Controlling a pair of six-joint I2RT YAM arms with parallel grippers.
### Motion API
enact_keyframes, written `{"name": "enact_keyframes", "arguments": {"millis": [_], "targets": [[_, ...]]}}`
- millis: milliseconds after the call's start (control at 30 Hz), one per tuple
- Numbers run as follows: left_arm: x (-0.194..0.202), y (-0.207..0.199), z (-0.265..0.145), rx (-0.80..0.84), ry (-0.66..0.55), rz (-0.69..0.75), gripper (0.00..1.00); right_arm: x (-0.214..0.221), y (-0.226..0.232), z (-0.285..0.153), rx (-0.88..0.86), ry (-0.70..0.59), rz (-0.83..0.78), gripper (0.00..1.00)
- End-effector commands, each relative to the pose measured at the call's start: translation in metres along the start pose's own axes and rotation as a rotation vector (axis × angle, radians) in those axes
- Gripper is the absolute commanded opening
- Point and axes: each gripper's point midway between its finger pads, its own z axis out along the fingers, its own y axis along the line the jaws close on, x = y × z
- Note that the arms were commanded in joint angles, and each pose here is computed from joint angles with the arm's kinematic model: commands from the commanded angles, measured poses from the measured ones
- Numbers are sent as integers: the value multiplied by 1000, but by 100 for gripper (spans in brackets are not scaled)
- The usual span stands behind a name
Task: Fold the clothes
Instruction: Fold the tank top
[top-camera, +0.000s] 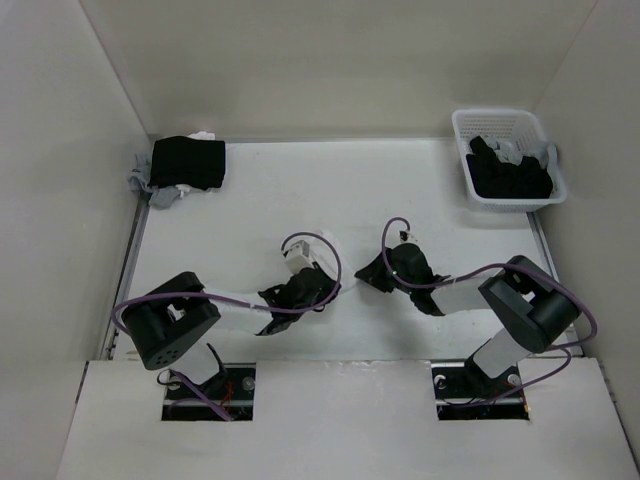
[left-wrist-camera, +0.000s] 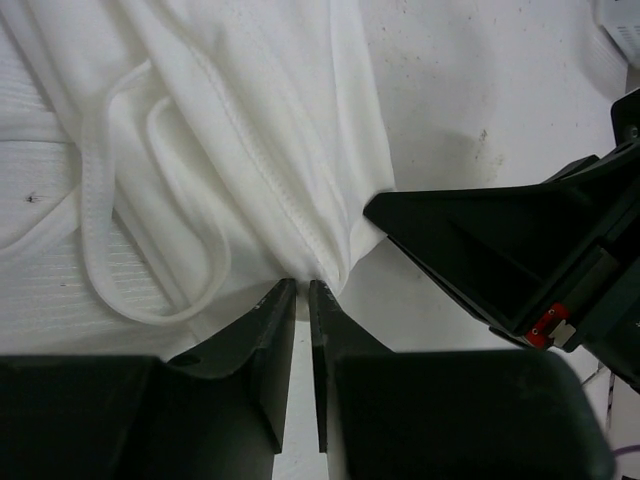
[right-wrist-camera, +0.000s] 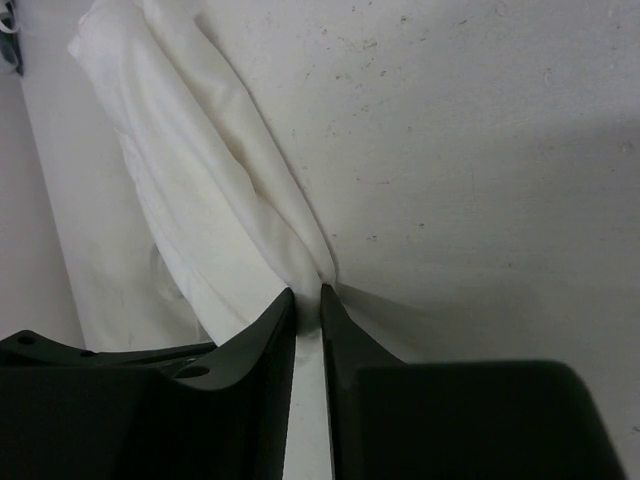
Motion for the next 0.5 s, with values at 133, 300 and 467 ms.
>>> {"name": "enact_keyframes", "arguments": {"millis": [133, 300, 467], "targets": [[-16, -12, -3, 60, -60, -73, 2, -5, 7, 0, -39, -22, -3, 15], [-22, -10, -12, 77, -80, -84, 0, -7, 2, -1, -26, -31, -2, 14], [-22, 6, -16, 50, -80, -103, 0, -8, -2, -5, -23, -37, -1, 14]]}}
